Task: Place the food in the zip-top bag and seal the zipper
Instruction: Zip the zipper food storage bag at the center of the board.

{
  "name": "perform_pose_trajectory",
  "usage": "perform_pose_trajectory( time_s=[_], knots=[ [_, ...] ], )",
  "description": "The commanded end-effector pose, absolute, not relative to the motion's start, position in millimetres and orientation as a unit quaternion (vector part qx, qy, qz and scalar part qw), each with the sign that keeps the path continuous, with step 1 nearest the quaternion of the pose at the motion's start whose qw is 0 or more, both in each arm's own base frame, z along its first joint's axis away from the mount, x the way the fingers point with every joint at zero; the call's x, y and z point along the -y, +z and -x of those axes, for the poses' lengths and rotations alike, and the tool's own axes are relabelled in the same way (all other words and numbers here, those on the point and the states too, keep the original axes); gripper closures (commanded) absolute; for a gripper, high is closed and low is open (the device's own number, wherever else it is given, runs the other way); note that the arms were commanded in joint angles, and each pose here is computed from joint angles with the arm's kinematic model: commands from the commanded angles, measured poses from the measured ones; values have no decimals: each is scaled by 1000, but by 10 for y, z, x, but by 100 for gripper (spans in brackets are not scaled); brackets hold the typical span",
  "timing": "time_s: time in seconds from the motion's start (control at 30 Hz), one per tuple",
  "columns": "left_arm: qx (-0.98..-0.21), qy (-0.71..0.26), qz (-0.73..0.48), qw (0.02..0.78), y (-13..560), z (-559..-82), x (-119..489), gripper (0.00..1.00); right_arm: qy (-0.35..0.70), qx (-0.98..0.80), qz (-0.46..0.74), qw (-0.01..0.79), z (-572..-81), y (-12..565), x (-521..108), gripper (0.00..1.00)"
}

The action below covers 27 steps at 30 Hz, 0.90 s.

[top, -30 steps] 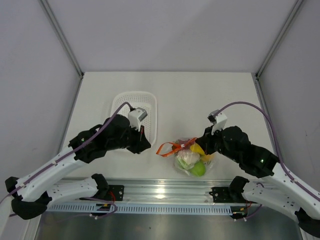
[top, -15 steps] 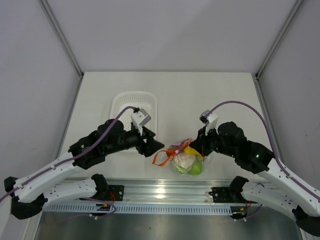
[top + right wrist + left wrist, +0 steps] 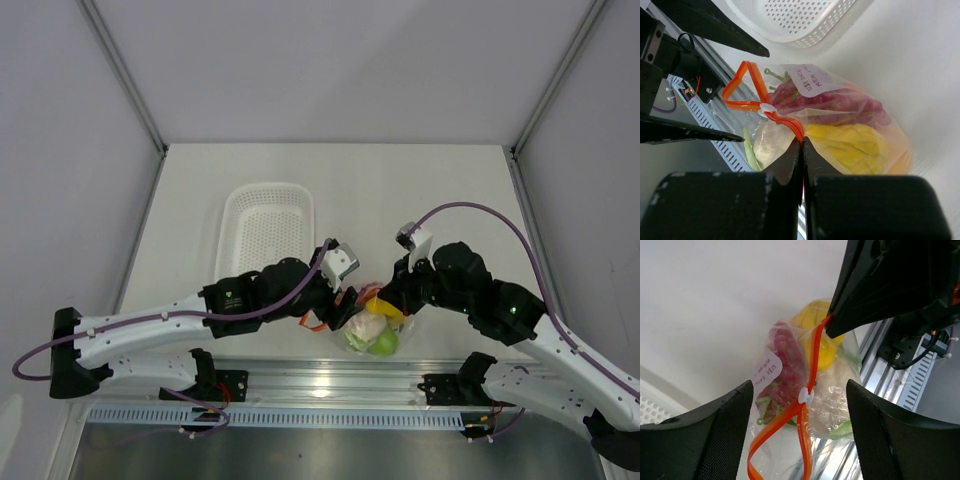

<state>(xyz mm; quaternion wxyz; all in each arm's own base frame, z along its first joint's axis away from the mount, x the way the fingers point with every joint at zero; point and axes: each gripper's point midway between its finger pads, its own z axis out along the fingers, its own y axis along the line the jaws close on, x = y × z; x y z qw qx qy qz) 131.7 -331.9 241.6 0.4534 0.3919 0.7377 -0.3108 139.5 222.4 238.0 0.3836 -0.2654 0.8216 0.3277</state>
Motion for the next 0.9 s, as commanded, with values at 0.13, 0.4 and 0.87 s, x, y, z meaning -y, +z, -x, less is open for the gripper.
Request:
perform_pose_trajectory(
  time_s=[0.13,0.4,0.87],
  knots=[
    [-741,-275,-399,465,2241,-1458,3423,27,359,-799,261,405,-1369,2673,-2260,100],
    [-752,-249,-408,454,2028,-1497,3418,44,363,-797,260,407,-1354,2698,-2241,100],
    [-749,-240,-411,460,2000,-1515,3364,38,370,-794,264,404,-1329,2689,-2248,100]
  ],
)
